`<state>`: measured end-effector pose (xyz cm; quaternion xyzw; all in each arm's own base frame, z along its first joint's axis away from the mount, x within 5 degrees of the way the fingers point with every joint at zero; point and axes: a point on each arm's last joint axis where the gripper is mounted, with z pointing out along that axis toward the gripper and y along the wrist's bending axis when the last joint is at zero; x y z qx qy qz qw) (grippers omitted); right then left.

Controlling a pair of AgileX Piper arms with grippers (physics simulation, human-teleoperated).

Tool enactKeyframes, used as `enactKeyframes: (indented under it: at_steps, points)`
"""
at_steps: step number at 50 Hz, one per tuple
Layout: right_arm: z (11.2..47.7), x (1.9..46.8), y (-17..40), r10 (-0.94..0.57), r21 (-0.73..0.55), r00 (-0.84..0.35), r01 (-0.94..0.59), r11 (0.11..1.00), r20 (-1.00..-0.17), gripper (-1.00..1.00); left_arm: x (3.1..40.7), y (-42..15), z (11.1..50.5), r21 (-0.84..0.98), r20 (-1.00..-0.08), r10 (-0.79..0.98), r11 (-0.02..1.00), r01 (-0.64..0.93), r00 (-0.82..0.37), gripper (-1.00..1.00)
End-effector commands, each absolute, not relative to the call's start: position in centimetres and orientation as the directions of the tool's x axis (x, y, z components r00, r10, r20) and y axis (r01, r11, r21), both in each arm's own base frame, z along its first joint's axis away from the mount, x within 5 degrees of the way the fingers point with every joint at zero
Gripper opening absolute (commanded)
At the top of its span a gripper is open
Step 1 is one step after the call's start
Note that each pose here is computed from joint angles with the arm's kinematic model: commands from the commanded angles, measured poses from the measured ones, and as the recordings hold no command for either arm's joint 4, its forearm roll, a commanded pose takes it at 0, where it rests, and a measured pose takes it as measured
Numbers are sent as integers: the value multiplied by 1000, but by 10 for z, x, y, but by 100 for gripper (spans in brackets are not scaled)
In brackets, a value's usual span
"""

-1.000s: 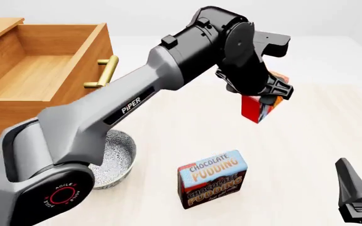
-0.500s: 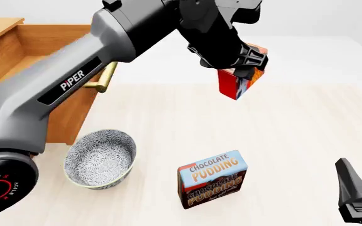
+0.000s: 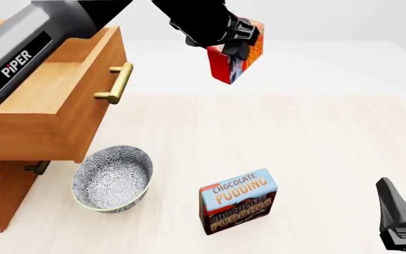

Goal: Put the butter at the back in the top drawer of the cabinet and close it.

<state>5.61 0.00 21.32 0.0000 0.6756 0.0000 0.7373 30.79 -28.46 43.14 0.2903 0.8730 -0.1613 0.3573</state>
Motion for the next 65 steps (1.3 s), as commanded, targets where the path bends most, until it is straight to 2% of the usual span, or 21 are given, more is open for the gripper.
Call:
enactKeyframes:
  at_steps: [1,17,40,65]
  points:
    - [213,56,0,0,0,87,0,1000,-996,100,300,-259,457,-52,-748,379,785,617,-545,-100]
    - [213,56,0,0,0,87,0,1000,-996,100,299,-209,475,-34,-765,332,835,549,-553,-100]
    - [213,56,0,0,0,87,0,1000,-996,100,298,-188,480,-40,-756,303,863,503,-580,-100]
    - [213,56,0,0,0,87,0,1000,-996,100,268,-137,493,-29,-768,258,900,434,-586,-100]
